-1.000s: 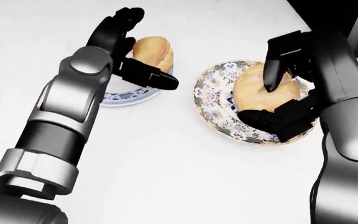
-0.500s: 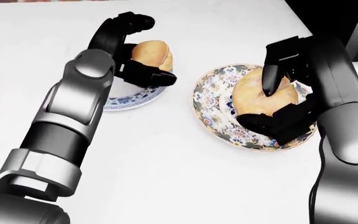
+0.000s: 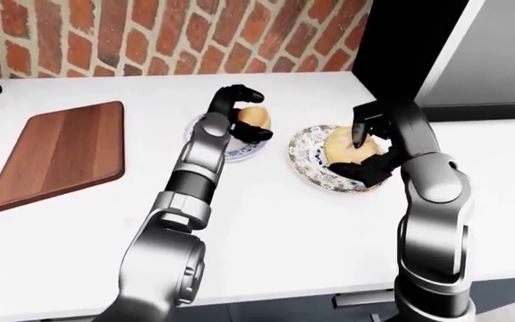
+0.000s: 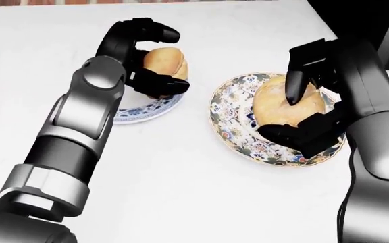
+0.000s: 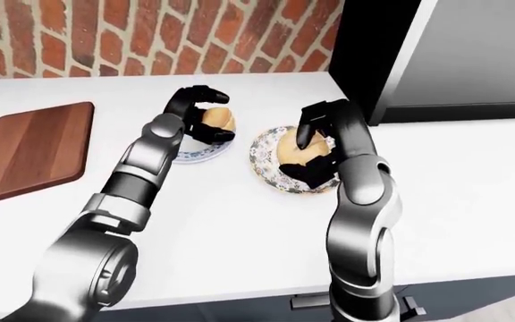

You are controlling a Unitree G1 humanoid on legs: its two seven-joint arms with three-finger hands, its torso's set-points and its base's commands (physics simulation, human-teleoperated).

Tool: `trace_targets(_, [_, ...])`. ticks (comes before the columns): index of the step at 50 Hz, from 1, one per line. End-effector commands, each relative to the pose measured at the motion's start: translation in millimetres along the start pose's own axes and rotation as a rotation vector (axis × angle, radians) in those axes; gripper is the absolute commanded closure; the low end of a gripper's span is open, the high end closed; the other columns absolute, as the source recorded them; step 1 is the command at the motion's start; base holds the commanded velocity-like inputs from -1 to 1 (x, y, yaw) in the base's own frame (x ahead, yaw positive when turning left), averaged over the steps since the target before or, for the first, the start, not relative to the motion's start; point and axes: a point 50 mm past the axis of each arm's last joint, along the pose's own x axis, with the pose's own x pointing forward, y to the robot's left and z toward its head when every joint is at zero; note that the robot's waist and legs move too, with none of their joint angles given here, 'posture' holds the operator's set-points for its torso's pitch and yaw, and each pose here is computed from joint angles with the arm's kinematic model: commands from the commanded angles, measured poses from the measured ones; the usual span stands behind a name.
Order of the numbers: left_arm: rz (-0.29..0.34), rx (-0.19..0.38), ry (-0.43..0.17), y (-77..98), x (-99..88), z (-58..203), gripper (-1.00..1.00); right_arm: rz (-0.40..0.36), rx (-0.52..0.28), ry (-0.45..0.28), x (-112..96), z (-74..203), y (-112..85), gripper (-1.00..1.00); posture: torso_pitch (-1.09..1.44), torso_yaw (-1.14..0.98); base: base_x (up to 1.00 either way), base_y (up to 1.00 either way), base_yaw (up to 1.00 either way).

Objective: Place all breads on the cutting board.

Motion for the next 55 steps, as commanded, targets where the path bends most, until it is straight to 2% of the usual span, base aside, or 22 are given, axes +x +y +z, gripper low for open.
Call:
trace_targets(1, [0.022,-0.007,-0.093,9.1,-2.5,27.9,-0.04,-0.044,-0.012,-0.07,-2.7,12.9,-7.3,1.0,0.0,0.0,0.0,0.0,0.0])
trace_targets(12, [0.026,-0.074,-0.155,25.8,-16.4,55.5,0.11,-0.047,-0.015,-0.078,-5.1,19.2,-9.5,1.0,0.0,0.0,0.0,0.0,0.0])
trace_targets(17, [0.027,-0.106,-0.207,39.0,-34.8,75.6,0.13,-0.051,-0.022,-0.092,-6.4,25.4,-13.1,1.0,0.0,0.0,0.0,0.0,0.0])
trace_targets(25, [0.029,-0.113,-0.277,59.2,-73.1,89.6,0.22,-0.066,-0.013,-0.12,-8.7,34.8,-20.3,1.0,0.0,0.0,0.0,0.0,0.0])
trace_targets(26, [0.031,-0.121,-0.285,62.9,-77.1,91.0,0.4,-0.067,-0.013,-0.122,-8.6,35.2,-20.2,1.0,0.0,0.0,0.0,0.0,0.0])
trace_targets(28, [0.035,-0.129,-0.294,67.0,-83.7,91.6,0.52,-0.069,-0.013,-0.125,-8.5,36.0,-20.3,1.0,0.0,0.0,0.0,0.0,0.0])
trace_targets(30, [0.042,-0.139,-0.306,71.7,-91.8,90.9,0.95,-0.07,-0.016,-0.128,-8.4,37.0,-20.1,1.0,0.0,0.0,0.0,0.0,0.0])
trace_targets(31, [0.042,-0.142,-0.308,72.7,-94.0,90.6,1.0,-0.07,-0.016,-0.128,-8.6,37.4,-20.1,1.0,0.0,0.0,0.0,0.0,0.0])
trace_targets(39, [0.059,-0.157,-0.325,83.9,-109.8,81.8,1.0,-0.063,-0.026,-0.139,-10.2,43.5,-18.9,1.0,0.0,0.0,0.0,0.0,0.0])
trace_targets(55, [0.065,-0.179,-0.334,88.5,-116.5,79.6,1.0,-0.059,-0.032,-0.138,-10.2,45.5,-18.3,1.0,0.0,0.0,-0.09,0.03,0.0])
